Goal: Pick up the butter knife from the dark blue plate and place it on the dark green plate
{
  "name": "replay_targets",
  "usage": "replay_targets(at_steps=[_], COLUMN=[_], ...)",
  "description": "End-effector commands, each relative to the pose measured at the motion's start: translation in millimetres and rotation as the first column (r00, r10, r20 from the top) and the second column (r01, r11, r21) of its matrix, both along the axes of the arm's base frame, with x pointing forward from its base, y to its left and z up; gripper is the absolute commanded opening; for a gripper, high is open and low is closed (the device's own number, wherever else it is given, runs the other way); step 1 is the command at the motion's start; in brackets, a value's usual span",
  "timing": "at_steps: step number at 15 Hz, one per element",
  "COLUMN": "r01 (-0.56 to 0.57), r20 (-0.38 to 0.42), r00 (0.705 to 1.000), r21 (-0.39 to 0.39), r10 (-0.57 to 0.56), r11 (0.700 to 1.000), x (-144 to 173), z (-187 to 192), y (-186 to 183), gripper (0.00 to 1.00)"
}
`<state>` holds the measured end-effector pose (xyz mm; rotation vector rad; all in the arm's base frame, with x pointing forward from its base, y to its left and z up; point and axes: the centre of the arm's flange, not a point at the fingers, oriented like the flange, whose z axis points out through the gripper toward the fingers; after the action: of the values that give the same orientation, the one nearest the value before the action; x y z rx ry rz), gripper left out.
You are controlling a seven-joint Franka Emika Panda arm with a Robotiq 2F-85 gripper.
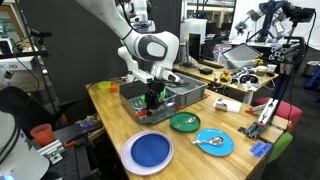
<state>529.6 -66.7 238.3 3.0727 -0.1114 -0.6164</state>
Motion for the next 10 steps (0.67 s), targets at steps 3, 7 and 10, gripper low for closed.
replay_targets(at_steps=[3, 7, 10], r01=[-0.093, -0.142, -0.152], r20=[-0.11, -0.129, -0.123], r00=[0.99, 0.982, 0.982], r21=[-0.018, -0.017, -0.037], r10=[0.09, 0.139, 0.147], r11=[0.996, 0.99, 0.988], x=[55, 91, 119], z=[9, 6, -1], y=[1, 10, 14], gripper=[0.04, 0.04, 0.04])
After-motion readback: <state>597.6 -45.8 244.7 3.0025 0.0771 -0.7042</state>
